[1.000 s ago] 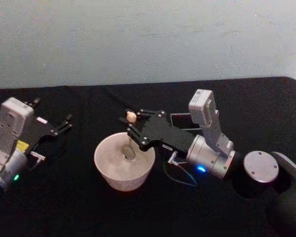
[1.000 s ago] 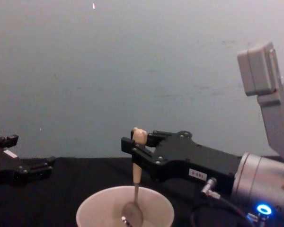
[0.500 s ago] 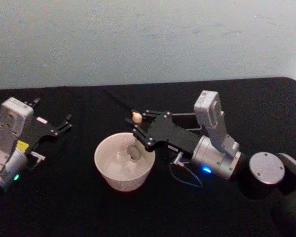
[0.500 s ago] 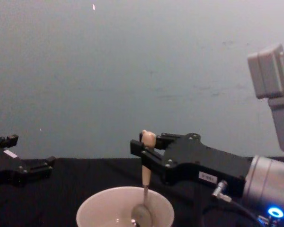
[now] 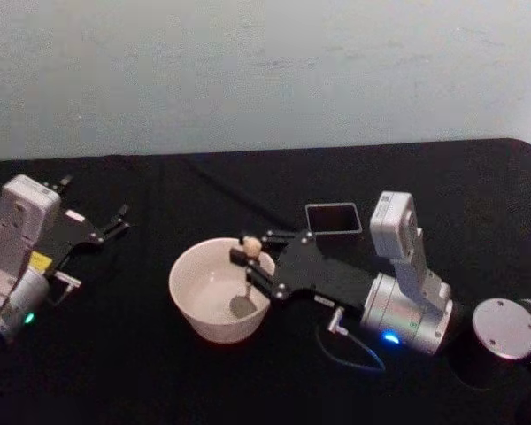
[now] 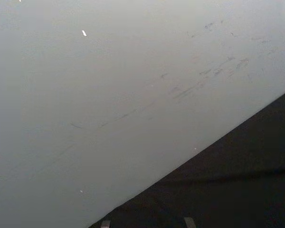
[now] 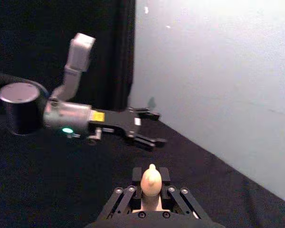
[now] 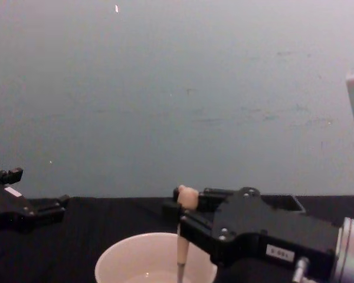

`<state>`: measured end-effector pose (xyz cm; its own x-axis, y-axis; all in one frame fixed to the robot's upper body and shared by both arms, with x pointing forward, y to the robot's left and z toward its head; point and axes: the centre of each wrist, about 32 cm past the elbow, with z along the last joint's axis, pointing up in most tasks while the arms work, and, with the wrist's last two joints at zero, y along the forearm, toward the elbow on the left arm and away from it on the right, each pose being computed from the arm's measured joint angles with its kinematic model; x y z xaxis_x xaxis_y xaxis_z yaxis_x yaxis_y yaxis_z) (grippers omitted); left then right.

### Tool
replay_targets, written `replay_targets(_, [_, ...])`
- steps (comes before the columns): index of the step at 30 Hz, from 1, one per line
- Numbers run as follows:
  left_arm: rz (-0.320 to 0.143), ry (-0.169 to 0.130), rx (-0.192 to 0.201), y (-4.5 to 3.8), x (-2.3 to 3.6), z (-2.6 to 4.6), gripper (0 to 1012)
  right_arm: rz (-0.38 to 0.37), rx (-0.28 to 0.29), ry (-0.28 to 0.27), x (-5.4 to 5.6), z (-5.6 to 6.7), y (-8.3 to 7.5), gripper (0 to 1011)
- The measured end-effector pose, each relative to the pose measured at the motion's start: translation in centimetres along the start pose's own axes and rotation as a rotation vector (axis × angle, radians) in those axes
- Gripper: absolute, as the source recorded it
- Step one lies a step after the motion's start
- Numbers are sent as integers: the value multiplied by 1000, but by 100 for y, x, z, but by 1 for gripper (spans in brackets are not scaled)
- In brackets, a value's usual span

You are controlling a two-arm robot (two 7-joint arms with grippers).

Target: Pick up the stirring spoon with one hand, stir inside the cup, then place it back in its original position.

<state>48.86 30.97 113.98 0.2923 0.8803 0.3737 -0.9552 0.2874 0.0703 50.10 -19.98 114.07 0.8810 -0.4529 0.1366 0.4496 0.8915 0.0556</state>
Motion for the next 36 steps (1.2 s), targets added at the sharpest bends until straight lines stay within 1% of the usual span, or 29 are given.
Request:
replay_targets(3, [0,0,0,0,0,0,1001,19,5,8,-46,9,8,214])
replay_targets(6, [0,0,0,0,0,0,1001,44,12,17,-106,15,53,214])
replay_targets(10, [0,0,0,0,0,0,1001,53,23,22,-135,20,133,214])
replay_targets(13, [0,0,0,0,0,0,1001,47,29,22,-134,19,188,214])
replay_targets(15, [0,0,0,0,0,0,1002,35,36,20,-117,18,262,214])
replay_targets(18, [0,0,0,0,0,0,1001,20,37,14,-91,10,315,214])
replay_targets(19, [0,0,0,0,0,0,1001,9,36,10,-71,4,352,214])
replay_targets(23, [0,0,0,0,0,0,1001,-24,31,2,-15,-16,417,214])
replay_targets(30, [0,0,0,0,0,0,1001,-69,23,-8,82,-32,419,214])
replay_targets(36, [0,0,0,0,0,0,1001,-78,17,-13,114,-34,382,214])
